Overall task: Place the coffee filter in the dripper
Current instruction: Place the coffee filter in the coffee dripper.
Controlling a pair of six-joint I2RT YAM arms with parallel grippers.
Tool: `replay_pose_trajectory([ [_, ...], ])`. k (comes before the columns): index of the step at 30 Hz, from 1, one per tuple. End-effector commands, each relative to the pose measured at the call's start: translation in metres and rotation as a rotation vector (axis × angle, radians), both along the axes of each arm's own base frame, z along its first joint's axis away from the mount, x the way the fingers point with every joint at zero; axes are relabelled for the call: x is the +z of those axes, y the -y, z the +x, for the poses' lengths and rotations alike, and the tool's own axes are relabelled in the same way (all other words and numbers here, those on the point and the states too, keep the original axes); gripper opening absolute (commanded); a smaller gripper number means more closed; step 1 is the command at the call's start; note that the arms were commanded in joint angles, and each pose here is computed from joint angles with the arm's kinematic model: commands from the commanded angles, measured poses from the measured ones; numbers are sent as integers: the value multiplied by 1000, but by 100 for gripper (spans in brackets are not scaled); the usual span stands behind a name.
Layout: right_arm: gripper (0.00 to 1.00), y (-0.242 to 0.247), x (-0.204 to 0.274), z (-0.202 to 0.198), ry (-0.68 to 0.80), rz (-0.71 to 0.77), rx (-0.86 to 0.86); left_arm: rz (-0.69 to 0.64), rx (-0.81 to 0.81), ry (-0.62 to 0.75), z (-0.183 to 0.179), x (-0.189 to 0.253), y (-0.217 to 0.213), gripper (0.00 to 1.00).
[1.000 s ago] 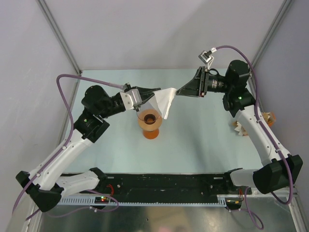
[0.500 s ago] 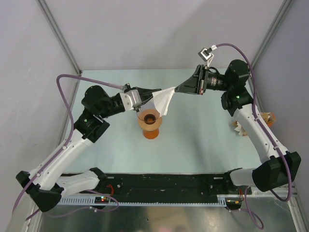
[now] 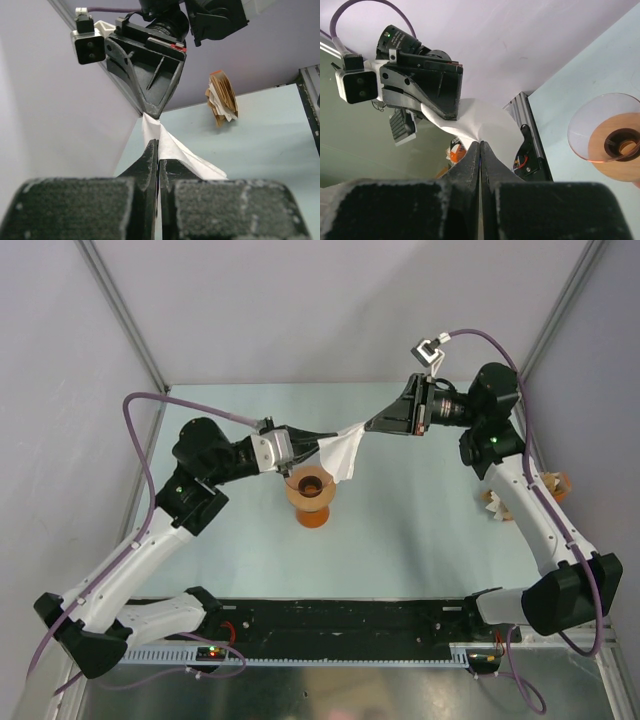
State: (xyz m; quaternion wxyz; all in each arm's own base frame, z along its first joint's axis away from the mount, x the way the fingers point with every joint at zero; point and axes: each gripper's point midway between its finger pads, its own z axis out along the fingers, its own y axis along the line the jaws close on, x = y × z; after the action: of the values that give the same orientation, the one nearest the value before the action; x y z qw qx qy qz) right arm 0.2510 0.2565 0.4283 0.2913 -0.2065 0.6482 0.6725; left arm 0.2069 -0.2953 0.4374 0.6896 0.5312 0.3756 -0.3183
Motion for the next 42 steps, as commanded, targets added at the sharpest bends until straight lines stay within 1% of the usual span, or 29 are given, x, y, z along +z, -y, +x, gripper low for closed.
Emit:
replay_pose_trajectory([
  [1,8,3,-3,7,14,-2,4,-60,104,-87,13,24,-8,0],
  [2,20,5,-6,12,6,-6,-7,-68,149,-123,20,28,-12,0],
  [3,33,8,-8,17,1,-12,-26,-50,184,-178,27,23,-13,0],
  [5,53,16,-12,29,-4,-34,-86,-44,286,-292,41,23,-21,0],
  [6,60,21,-17,36,-31,-60,-122,-17,325,-370,45,13,-25,0],
  [7,66,26,-24,44,-29,-93,-171,4,360,-434,50,5,-28,0],
  [8,69,32,-28,51,-36,-130,-220,19,382,-513,51,-3,-32,0],
  [9,71,38,-30,60,-4,-171,-276,22,397,-596,52,-10,-34,0],
  [10,72,43,-37,65,-12,-217,-315,38,411,-677,53,-20,-36,0],
  [13,73,57,-44,79,44,-331,-422,59,462,-907,57,-48,-42,0],
  [14,73,60,-47,81,60,-363,-436,70,482,-976,58,-58,-44,0],
  [17,72,54,-44,76,126,-422,-428,47,543,-1170,66,-79,-50,0],
  [21,72,36,-46,61,219,-491,-372,1,629,-1309,78,-98,-60,0],
  [25,72,29,-55,53,231,-536,-328,12,684,-1411,80,-115,-67,2],
  [28,72,26,-58,51,232,-550,-310,35,730,-1459,81,-126,-73,1],
  [34,71,23,-61,49,228,-560,-288,100,869,-1477,86,-148,-91,0],
  [38,71,22,-60,47,236,-563,-283,130,911,-1505,90,-160,-93,0],
  [39,71,22,-59,47,244,-566,-281,136,916,-1512,92,-163,-92,2],
  [41,71,20,-59,46,268,-577,-273,145,916,-1533,94,-168,-89,13],
  [42,71,18,-58,45,284,-583,-265,147,909,-1537,96,-168,-87,21],
])
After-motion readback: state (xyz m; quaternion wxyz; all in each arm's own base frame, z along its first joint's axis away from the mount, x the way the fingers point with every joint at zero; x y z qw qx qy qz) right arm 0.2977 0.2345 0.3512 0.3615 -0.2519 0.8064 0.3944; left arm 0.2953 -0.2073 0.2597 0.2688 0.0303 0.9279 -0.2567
